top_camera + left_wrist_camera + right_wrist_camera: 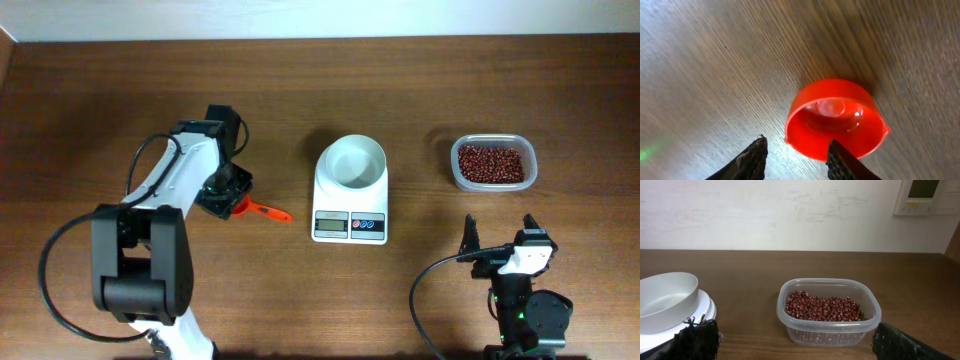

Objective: Scoop and weigh 50g on scale
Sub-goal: 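Grasp the scoop cup rim with the left gripper and lift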

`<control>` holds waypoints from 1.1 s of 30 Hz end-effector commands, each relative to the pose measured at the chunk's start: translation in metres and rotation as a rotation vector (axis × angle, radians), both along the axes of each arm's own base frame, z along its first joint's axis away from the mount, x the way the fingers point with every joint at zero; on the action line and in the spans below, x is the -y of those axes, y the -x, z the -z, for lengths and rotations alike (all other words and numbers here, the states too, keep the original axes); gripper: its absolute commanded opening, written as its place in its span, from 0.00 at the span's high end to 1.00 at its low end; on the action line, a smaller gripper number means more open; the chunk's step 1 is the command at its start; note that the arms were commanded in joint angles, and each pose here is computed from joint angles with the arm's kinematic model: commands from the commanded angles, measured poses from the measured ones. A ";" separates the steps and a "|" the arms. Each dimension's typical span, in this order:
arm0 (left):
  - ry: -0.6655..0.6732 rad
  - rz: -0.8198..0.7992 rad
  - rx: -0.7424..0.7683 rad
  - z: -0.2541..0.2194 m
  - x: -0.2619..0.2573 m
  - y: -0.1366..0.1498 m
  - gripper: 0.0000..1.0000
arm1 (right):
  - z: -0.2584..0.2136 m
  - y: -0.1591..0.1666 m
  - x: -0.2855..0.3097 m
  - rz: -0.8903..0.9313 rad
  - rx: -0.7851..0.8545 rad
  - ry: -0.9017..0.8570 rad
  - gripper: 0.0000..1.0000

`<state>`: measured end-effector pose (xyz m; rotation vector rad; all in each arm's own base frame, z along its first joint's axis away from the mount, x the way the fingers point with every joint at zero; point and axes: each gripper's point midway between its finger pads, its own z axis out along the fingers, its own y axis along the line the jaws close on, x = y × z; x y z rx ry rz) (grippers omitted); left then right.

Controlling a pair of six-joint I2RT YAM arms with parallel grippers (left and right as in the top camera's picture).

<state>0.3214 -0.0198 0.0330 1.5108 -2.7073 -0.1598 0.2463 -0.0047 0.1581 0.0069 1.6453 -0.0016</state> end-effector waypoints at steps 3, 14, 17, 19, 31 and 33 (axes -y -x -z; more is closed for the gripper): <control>-0.084 -0.050 -0.008 0.013 -0.010 0.006 0.56 | 0.002 0.000 0.001 0.008 -0.004 -0.004 0.01; -0.023 -0.071 0.004 0.053 -0.001 0.023 0.89 | 0.002 0.000 0.001 0.008 -0.004 -0.004 0.01; -0.024 -0.071 0.002 0.054 -0.002 0.024 1.00 | 0.002 0.000 0.001 0.008 -0.004 -0.004 0.01; -0.023 -0.071 0.009 0.054 -0.001 0.022 1.00 | 0.002 0.000 0.001 0.008 -0.004 -0.004 0.01; -0.052 -0.022 0.011 0.054 -0.007 0.021 1.00 | 0.002 0.000 0.001 0.008 -0.004 -0.004 0.01; -0.053 -0.038 0.010 0.054 -0.007 0.022 1.00 | 0.002 0.000 0.001 0.008 -0.004 -0.004 0.01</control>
